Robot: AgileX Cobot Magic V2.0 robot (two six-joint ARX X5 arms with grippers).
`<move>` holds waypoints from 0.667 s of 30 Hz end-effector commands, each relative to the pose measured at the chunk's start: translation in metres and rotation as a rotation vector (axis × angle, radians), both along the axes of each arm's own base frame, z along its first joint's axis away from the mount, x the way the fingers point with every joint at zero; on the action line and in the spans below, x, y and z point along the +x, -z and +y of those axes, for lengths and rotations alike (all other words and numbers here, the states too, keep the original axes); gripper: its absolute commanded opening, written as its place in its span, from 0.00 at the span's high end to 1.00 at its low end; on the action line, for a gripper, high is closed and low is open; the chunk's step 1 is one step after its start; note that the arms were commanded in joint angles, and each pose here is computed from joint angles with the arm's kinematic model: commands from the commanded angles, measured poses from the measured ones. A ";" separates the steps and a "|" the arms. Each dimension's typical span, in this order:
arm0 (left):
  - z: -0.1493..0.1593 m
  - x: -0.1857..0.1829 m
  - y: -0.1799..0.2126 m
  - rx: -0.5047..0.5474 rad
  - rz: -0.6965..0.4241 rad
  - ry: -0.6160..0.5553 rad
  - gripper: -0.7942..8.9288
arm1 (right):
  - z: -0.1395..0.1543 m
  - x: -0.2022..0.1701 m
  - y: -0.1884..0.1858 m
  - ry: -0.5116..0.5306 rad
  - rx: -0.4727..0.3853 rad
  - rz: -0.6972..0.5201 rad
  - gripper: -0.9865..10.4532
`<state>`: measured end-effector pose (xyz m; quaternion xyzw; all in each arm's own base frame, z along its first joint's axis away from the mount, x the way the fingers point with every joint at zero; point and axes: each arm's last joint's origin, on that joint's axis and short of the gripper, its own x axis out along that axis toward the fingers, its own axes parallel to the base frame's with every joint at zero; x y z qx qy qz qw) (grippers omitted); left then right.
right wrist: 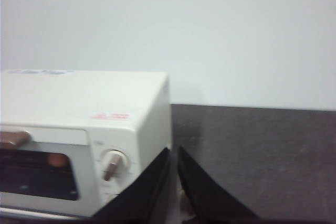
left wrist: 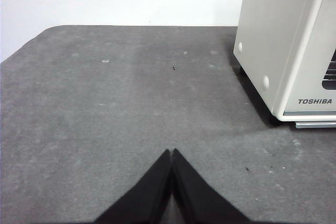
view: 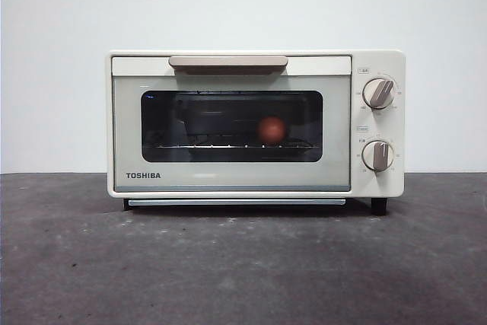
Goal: Eggoven
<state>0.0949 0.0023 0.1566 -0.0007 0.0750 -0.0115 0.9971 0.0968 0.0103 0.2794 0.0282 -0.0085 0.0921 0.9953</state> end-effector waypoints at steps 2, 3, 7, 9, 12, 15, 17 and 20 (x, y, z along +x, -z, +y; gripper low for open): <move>0.000 0.001 0.010 -0.010 0.030 -0.003 0.91 | -0.004 0.001 0.028 0.045 -0.046 -0.032 0.91; 0.000 0.001 0.010 -0.010 0.030 -0.003 0.91 | -0.004 0.000 0.036 0.051 -0.046 -0.034 0.91; 0.000 0.001 0.010 -0.010 0.030 -0.003 0.91 | -0.005 0.001 0.067 0.062 -0.045 -0.028 0.91; 0.000 0.001 0.010 -0.010 0.030 -0.003 0.91 | -0.005 0.001 0.082 0.061 -0.045 -0.014 0.91; 0.000 0.001 0.010 -0.010 0.030 -0.003 0.91 | -0.005 0.002 0.099 0.059 -0.039 0.009 0.91; 0.000 0.001 0.010 -0.010 0.030 -0.003 0.91 | -0.005 0.002 0.111 0.058 -0.039 0.025 0.91; 0.000 0.001 0.010 -0.010 0.030 -0.003 0.91 | -0.005 0.001 0.117 0.058 -0.041 0.055 0.91; 0.000 0.001 0.010 -0.010 0.030 -0.003 0.91 | -0.005 0.000 0.121 0.059 -0.044 0.096 0.91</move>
